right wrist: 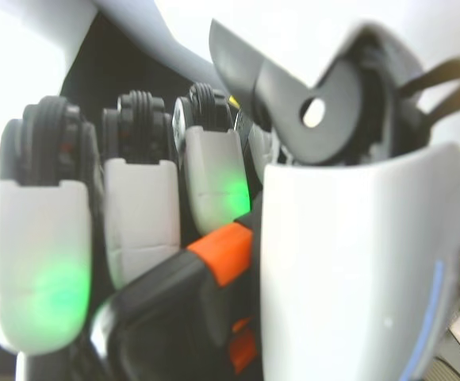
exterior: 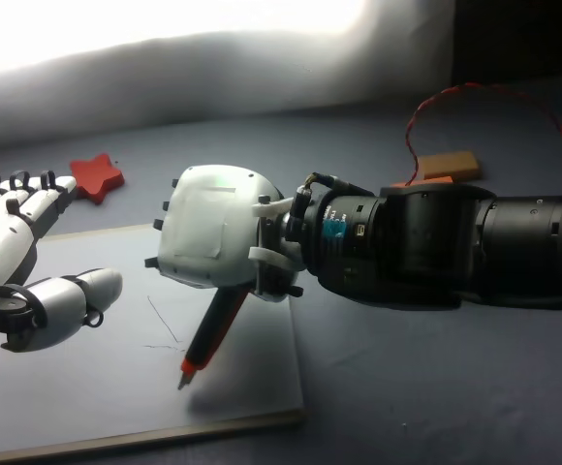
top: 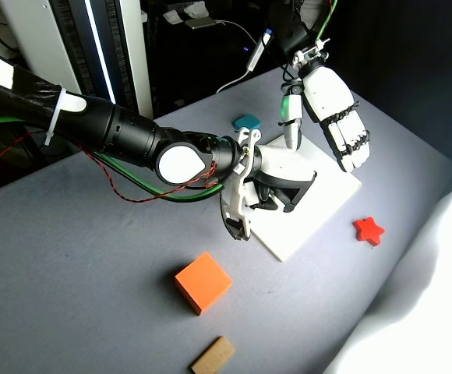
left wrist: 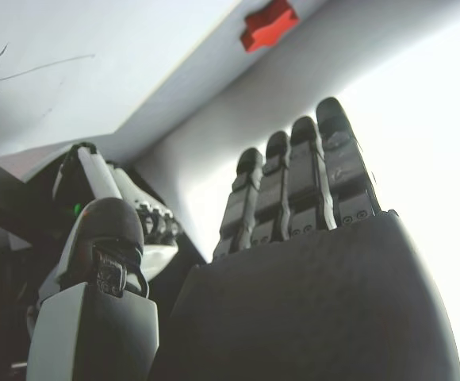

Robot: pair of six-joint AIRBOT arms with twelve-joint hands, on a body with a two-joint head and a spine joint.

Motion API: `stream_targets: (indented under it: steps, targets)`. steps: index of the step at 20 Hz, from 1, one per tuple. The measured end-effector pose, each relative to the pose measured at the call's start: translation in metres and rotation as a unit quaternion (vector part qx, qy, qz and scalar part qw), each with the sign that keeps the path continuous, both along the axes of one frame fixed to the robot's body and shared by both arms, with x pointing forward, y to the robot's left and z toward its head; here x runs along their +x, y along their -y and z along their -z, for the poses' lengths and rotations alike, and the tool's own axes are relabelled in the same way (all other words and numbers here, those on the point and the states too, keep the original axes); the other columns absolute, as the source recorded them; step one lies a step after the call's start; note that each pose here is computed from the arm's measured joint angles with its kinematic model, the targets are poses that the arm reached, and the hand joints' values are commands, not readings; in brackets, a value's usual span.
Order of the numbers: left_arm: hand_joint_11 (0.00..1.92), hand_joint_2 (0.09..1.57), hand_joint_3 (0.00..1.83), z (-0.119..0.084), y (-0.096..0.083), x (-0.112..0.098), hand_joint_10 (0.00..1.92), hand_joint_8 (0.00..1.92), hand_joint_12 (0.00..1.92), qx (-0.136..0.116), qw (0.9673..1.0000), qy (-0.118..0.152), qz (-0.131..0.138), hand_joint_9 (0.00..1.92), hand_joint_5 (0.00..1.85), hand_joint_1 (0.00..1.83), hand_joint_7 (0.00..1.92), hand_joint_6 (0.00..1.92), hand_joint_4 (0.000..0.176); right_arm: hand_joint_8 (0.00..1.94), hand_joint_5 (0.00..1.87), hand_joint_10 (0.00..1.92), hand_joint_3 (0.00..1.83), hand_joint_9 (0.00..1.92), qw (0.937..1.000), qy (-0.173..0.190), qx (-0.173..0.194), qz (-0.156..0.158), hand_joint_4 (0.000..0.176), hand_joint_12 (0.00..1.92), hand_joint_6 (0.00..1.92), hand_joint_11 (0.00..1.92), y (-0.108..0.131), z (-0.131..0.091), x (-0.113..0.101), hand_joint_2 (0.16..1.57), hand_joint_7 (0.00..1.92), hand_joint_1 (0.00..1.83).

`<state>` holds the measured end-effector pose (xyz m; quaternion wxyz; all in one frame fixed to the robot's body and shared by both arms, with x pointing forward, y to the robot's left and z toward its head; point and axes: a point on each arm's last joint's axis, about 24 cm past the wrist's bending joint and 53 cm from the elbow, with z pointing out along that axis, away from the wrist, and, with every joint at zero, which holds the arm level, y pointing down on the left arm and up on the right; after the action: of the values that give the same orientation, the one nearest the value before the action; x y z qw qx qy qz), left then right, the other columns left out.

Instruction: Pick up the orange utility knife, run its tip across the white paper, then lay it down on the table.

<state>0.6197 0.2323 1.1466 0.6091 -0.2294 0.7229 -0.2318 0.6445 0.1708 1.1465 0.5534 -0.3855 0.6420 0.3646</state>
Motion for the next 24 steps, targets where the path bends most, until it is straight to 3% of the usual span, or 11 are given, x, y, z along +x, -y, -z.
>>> stream_targets:
  steps: [6,13,16,22,24]
  targets:
    - [0.0,1.32,0.0,0.0,-0.001,0.0,0.0,0.01,0.27,0.001,1.0,0.001,-0.001,0.04,0.02,0.25,0.06,0.0,0.018,1.94,1.7,1.92,0.89,1.92,0.9985,0.049,-0.01,-0.024,0.176,1.92,1.92,1.92,-0.001,-0.003,-0.002,0.97,1.92,1.54]
    - [0.0,1.33,0.0,0.0,-0.001,0.0,0.0,0.0,0.35,0.001,1.0,0.001,-0.001,0.05,0.01,0.23,0.06,0.0,0.016,1.94,1.67,1.92,0.87,1.92,0.9978,0.062,-0.004,-0.023,0.176,1.92,1.92,1.92,0.012,-0.004,0.008,0.97,1.91,1.54]
    - [0.0,1.33,0.0,0.0,-0.001,0.0,0.0,0.0,0.28,0.001,1.0,0.001,-0.001,0.02,0.01,0.25,0.05,0.0,0.019,1.94,1.69,1.92,0.87,1.92,0.998,0.063,-0.006,-0.006,0.176,1.92,1.92,1.92,0.03,-0.003,0.023,0.98,1.92,1.54]
    - [0.0,1.34,0.0,0.0,-0.001,0.0,0.0,0.0,0.31,0.001,1.0,0.001,-0.002,0.03,0.01,0.24,0.05,0.0,0.014,1.94,1.65,1.92,0.86,1.92,0.9977,0.068,-0.003,-0.008,0.176,1.92,1.92,1.92,0.031,-0.007,0.023,0.98,1.91,1.53]
    - [0.0,1.33,0.0,-0.001,-0.001,0.0,0.0,0.0,0.31,0.002,1.0,0.002,-0.001,0.04,0.02,0.27,0.06,0.0,0.014,1.94,1.66,1.92,0.86,1.92,0.9987,0.049,0.012,0.003,0.176,1.92,1.92,1.92,0.032,-0.016,0.024,0.99,1.9,1.51]
